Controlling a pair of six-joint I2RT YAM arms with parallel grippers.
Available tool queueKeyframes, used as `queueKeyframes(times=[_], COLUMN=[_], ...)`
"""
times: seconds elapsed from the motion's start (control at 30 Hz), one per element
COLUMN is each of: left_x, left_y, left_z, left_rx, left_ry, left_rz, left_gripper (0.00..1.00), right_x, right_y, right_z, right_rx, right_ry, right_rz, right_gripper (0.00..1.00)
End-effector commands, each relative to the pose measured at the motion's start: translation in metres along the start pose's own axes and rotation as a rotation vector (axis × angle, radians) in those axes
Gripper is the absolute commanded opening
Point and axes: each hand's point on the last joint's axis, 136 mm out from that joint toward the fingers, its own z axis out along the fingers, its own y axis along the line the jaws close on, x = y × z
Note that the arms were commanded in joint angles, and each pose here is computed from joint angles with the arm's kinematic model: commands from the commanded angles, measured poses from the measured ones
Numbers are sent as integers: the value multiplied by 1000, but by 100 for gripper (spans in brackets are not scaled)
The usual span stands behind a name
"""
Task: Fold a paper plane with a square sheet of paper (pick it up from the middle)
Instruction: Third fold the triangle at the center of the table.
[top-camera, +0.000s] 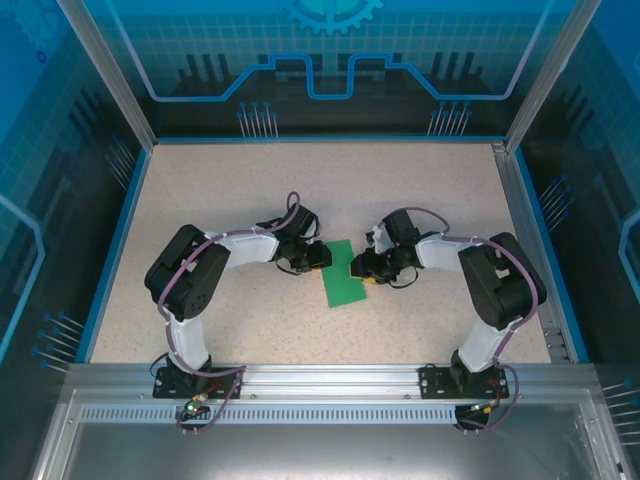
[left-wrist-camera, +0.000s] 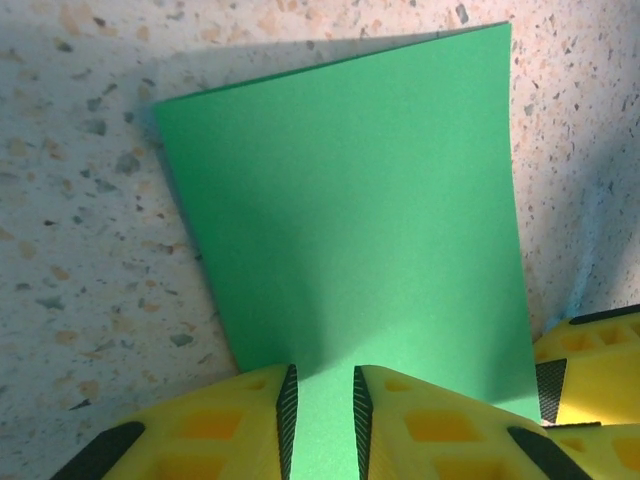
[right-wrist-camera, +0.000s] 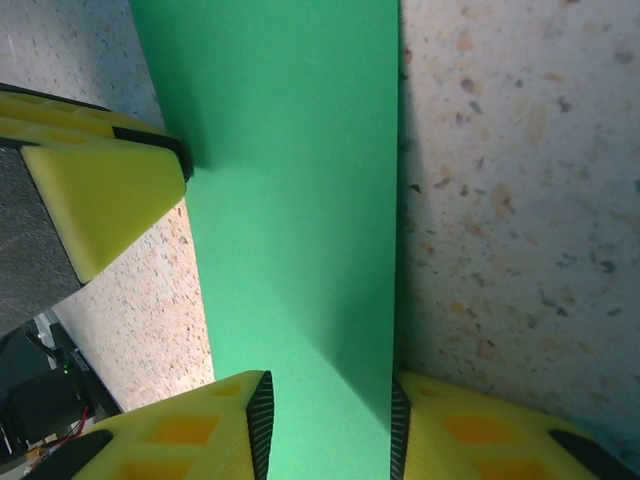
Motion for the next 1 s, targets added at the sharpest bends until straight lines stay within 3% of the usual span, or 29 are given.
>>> queueKeyframes(times=[0.0,0.27,0.43,0.63,0.7,0.97], left_x=[6,9,10,11,16,67], left_y=[-2,-9,-10,-24,-30,-43], left_z=[1,1,-3,-27,-35,-56], left_rx=[40,80,77,107,109,15], left_ry=[33,53,51,9,-6,-49], left_rz=[37,94,114,168,206,489], left_gripper=[27,28,30,45,52,61], right_x=[-12,-35,-40,-35,-37,-21], right_y=[6,10,8,8,10,0], right_z=[0,4,5,2,-1,-2], right_rx=[-41,-109,-120,-132,-139,-109], right_ry=[-9,-3,1,-12,-37,-112], right_rz=[1,-5,3,25,44,236], right_gripper=[35,30,22,11,8,8])
